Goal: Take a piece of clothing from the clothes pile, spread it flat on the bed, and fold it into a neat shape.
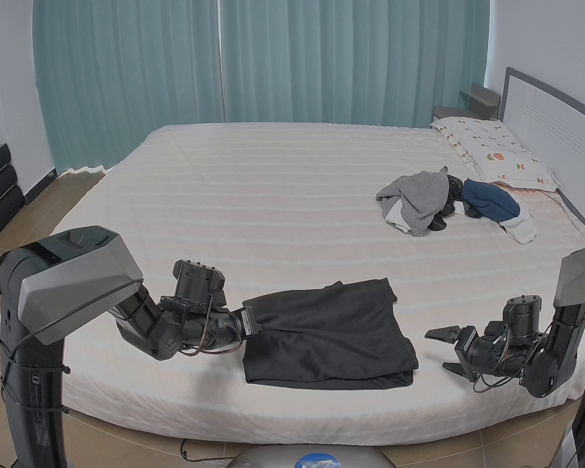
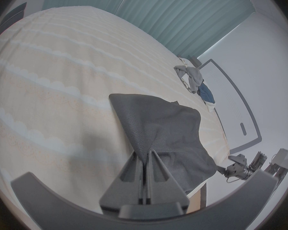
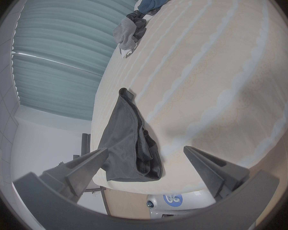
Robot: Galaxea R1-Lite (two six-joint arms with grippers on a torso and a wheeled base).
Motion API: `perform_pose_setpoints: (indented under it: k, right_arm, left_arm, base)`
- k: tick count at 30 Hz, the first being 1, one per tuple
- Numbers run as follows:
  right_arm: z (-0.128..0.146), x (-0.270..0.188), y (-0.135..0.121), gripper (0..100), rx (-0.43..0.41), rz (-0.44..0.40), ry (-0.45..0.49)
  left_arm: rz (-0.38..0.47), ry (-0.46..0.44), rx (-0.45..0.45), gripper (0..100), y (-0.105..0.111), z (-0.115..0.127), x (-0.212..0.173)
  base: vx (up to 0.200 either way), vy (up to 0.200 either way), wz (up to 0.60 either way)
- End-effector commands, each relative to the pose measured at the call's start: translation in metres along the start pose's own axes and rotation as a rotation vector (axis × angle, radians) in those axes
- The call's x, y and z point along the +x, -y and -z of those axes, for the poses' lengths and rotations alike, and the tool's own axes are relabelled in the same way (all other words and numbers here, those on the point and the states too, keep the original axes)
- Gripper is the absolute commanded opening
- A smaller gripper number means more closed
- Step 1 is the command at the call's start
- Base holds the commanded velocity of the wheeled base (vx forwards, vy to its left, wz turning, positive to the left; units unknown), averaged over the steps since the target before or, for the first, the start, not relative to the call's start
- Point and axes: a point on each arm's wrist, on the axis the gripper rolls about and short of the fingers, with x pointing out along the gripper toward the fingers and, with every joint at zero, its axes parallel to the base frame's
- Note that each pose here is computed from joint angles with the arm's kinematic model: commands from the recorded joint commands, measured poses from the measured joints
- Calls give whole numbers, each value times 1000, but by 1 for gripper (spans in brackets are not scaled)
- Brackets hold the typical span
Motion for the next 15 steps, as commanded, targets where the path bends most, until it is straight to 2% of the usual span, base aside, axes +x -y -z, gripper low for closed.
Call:
perform_pose_setpoints:
  k: [1,15]
  right_arm:
    - [0,1,0,100,0,1,-1]
    - [-2,0,2,100,7,3,8]
  left_arm:
    - [0,16,-31,0,-3,-6,2]
    - [-7,15,-37,0,-5,-6,-1]
  base:
    - [0,200,0]
    - [0,200,0]
